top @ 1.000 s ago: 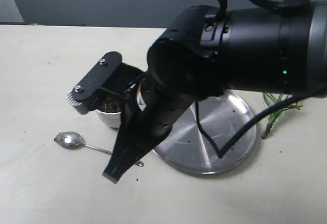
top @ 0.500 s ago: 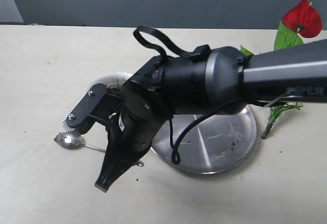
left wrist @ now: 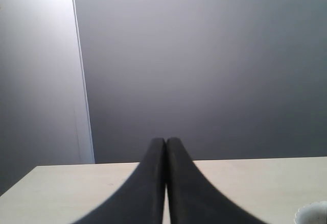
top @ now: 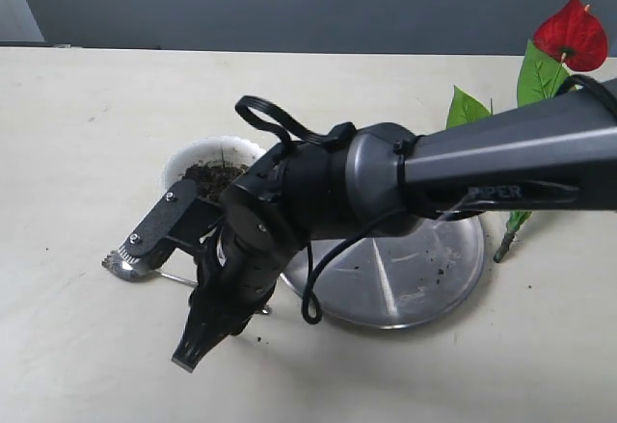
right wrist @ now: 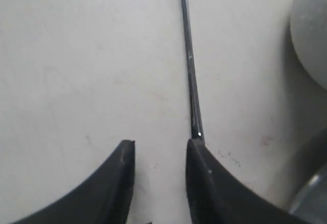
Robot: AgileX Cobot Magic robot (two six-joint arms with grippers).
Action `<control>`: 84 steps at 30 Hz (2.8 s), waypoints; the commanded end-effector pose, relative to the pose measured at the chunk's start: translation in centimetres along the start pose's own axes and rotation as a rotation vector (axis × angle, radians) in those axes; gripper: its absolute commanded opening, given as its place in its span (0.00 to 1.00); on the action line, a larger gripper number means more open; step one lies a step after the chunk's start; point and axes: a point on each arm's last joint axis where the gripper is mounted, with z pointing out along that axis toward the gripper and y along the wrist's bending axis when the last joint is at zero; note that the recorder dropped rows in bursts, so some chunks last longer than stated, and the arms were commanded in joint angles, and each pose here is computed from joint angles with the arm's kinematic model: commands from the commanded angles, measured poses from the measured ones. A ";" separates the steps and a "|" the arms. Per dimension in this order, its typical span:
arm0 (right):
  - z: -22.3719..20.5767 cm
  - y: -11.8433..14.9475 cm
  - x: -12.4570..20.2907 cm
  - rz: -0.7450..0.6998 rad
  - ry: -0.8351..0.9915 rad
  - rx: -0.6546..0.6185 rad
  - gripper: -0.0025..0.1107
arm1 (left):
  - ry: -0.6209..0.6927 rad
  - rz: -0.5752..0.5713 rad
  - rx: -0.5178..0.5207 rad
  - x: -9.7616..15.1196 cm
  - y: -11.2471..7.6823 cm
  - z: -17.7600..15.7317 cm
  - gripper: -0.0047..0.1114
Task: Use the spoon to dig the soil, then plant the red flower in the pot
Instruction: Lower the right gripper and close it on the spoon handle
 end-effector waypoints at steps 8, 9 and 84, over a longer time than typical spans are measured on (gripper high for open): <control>2.8 -0.6 0.8 -0.051 0.043 0.026 0.31 | -0.016 -0.015 0.013 -0.2 -0.1 0.0 0.04; 3.0 -0.5 0.9 -0.049 0.050 0.023 0.30 | -0.016 -0.015 0.013 -0.2 -0.1 0.0 0.04; -0.9 -0.4 -0.5 -0.035 -0.039 0.026 0.38 | -0.016 -0.015 0.013 -0.2 -0.1 0.0 0.04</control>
